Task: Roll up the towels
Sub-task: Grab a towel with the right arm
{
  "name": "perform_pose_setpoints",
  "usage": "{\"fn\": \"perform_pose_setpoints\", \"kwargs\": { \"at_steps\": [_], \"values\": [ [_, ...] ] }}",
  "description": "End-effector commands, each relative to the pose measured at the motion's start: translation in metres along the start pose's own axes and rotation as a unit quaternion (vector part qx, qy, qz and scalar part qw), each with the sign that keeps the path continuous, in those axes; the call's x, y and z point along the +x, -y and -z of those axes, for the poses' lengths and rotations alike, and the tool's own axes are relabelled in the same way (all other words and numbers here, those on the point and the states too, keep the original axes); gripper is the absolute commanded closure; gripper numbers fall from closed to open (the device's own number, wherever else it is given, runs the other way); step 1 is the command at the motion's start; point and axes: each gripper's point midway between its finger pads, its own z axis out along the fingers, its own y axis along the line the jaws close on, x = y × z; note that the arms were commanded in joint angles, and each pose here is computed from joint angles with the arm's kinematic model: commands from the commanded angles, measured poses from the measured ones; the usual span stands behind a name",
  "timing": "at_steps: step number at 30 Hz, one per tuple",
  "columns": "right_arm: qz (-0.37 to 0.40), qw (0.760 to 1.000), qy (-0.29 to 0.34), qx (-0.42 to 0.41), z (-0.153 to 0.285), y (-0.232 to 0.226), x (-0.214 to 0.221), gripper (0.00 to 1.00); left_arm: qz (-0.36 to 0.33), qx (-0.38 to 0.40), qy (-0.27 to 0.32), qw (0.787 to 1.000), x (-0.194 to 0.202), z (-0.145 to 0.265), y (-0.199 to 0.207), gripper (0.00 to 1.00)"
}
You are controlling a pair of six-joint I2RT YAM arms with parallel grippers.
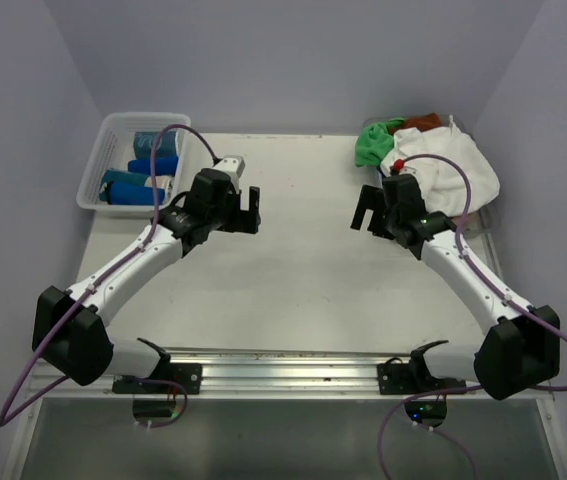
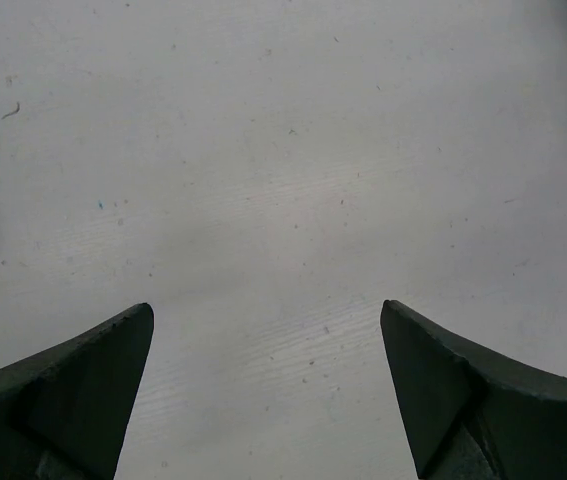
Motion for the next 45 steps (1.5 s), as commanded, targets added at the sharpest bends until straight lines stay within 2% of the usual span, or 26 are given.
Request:
{"fn": "perform_pose_setpoints", "kwargs": {
  "at_steps": [1,6,10,13,15,19,20,21,23,24,31,33,36,37,39,40,41,42,44,45],
  "values": [
    [-0.017,0.999,0.029,0.003,0.003,0.002,-0.009,0.02,-0.004,0.013,0.023,1.0,-0.02,0.002,0.007,0.0],
    [-0.026,0.998,0.048,0.021,0.006,0.006,-0.02,0.01,-0.006,0.017,0.02,1.0,-0.021,0.0,0.008,0.0],
    [-0.019,0.995,0.095,0.03,0.012,0.009,-0.043,0.01,-0.01,0.024,0.025,0.999,-0.027,0.005,0.012,0.0],
    [-0.03,0.986,0.14,0.09,0.019,0.031,-0.079,0.01,-0.011,0.023,0.029,0.999,-0.029,0.008,0.011,0.0],
    [-0.05,0.982,0.133,0.124,0.014,0.057,-0.095,0.01,-0.011,0.023,0.024,0.999,-0.026,0.007,0.011,0.0],
    [-0.102,0.975,0.154,0.12,0.023,0.087,-0.152,0.02,-0.012,0.035,0.013,0.999,-0.02,0.006,0.015,0.0],
    [-0.106,0.973,0.16,0.129,0.024,0.094,-0.16,0.05,-0.012,0.038,0.013,0.999,-0.019,0.006,0.015,0.01],
    [-0.116,0.967,0.154,0.165,0.017,0.117,-0.163,0.09,-0.012,0.039,0.015,0.999,-0.02,0.005,0.015,0.0],
    [-0.119,0.967,0.153,0.166,0.01,0.124,-0.175,0.14,-0.012,0.042,0.014,0.999,-0.021,0.004,0.017,0.0],
    [-0.125,0.968,0.123,0.181,-0.01,0.137,-0.167,0.14,-0.012,0.041,0.012,0.999,-0.022,0.003,0.017,0.0],
    [-0.134,0.977,0.074,0.147,-0.073,0.141,-0.168,0.13,-0.017,0.035,0.013,0.999,-0.025,0.006,0.015,0.0],
    [-0.139,0.978,0.062,0.146,-0.088,0.143,-0.166,0.2,-0.018,0.035,0.01,0.999,-0.023,0.005,0.016,0.0],
    [-0.151,0.977,0.038,0.144,-0.11,0.15,-0.156,0.39,-0.016,0.037,0.007,0.999,-0.022,0.007,0.016,0.0],
    [-0.154,0.977,0.038,0.142,-0.112,0.152,-0.156,0.53,-0.015,0.04,0.006,0.999,-0.022,0.008,0.017,0.0],
    [-0.157,0.978,0.041,0.131,-0.114,0.149,-0.158,0.67,-0.012,0.041,0.008,0.999,-0.022,0.01,0.017,0.0],
    [-0.158,0.978,0.047,0.129,-0.11,0.148,-0.161,0.86,-0.012,0.041,0.008,0.999,-0.021,0.01,0.017,0.0],
    [-0.158,0.978,0.056,0.126,-0.1,0.146,-0.167,0.95,-0.012,0.042,0.01,0.999,-0.022,0.012,0.018,0.0],
    [-0.162,0.977,0.063,0.123,-0.092,0.144,-0.171,1.0,-0.01,0.042,0.011,0.999,-0.023,0.012,0.017,0.0],
    [-0.163,0.977,0.084,0.112,-0.075,0.138,-0.181,1.0,-0.01,0.043,0.01,0.999,-0.022,0.012,0.018,0.0],
    [-0.163,0.975,0.109,0.103,-0.052,0.132,-0.192,1.0,-0.009,0.043,0.01,0.999,-0.023,0.011,0.018,0.0]
  ]
}}
